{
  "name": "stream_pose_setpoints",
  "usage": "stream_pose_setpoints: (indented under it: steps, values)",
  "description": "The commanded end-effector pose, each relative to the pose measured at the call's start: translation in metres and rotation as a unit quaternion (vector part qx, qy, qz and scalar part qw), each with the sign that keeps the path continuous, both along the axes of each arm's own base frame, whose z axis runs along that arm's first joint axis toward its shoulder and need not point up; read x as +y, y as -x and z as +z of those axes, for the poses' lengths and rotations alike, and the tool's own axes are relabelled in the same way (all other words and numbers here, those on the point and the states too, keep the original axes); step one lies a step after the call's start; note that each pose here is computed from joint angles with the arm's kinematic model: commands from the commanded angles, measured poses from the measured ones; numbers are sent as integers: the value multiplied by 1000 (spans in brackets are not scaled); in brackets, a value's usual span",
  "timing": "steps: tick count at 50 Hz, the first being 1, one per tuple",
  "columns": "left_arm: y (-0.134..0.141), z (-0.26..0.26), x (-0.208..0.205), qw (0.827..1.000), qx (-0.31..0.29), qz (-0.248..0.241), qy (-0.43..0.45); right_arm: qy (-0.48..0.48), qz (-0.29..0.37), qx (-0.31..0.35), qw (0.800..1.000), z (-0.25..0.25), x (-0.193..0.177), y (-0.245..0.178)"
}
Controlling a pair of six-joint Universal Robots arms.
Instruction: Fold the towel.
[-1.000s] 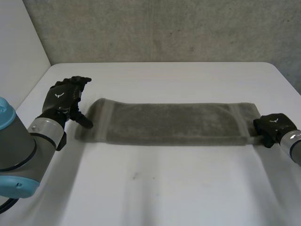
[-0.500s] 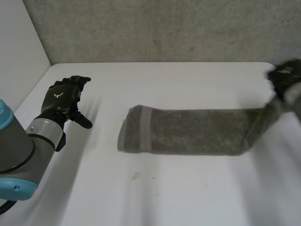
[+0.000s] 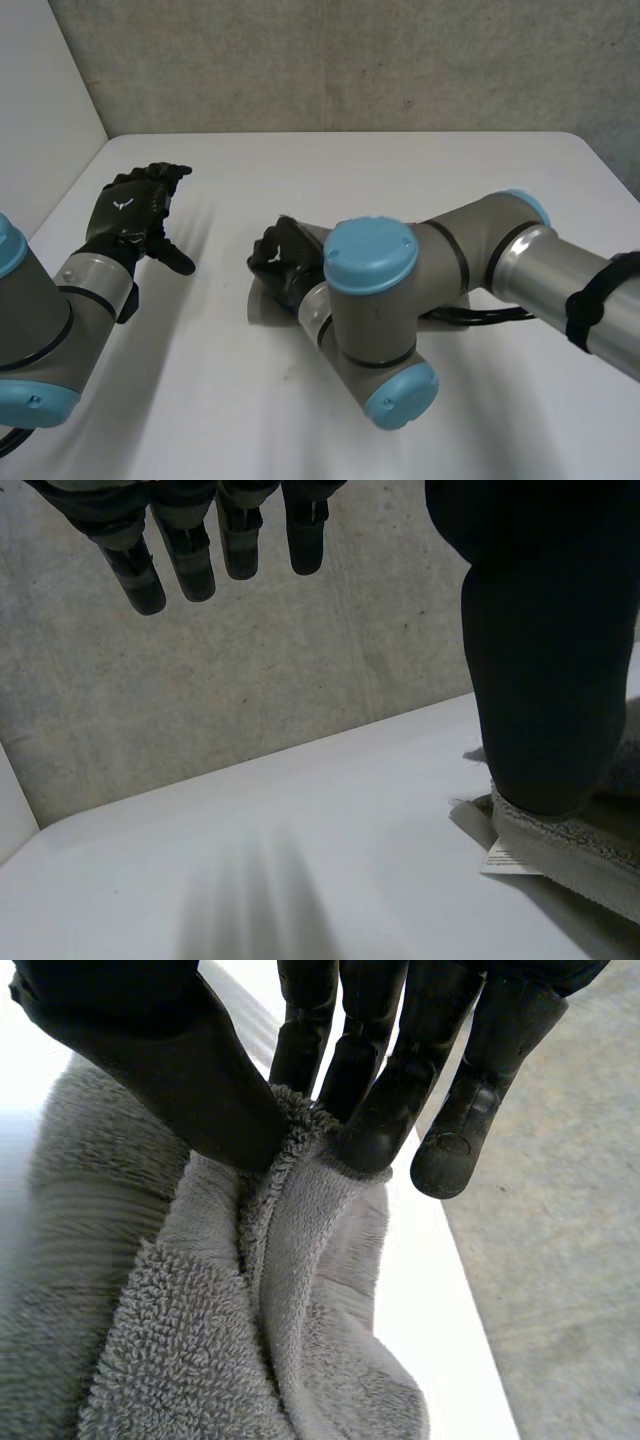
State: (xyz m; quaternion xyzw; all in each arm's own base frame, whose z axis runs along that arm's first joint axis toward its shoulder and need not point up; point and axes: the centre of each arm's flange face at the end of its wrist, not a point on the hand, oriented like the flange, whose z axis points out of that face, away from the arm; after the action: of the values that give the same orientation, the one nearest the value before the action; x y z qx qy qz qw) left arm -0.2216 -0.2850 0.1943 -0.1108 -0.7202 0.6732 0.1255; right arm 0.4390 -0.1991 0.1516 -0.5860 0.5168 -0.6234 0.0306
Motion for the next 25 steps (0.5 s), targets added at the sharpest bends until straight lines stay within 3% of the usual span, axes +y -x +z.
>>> stream_pose_setpoints:
  steps: [1,6,8,12,19,25]
  values:
    - [0,0,0,1000,0,0,0,-5,-7,1,1000,3,-1,4]
    - [-1,-1,0,1000,0,0,-1,-24,-42,-37,998,32,-5,23]
    - [-1,-1,1,1000,0,0,-2,-64,-94,-86,990,54,-19,52]
    - [-1,-1,0,1000,0,0,0,-106,-152,-108,977,59,-37,87]
    - [0,-2,1,1000,0,0,4,-196,-259,-50,944,23,-52,163]
    - [2,-4,3,1000,1,-3,5,-210,-286,-44,934,-2,-61,183]
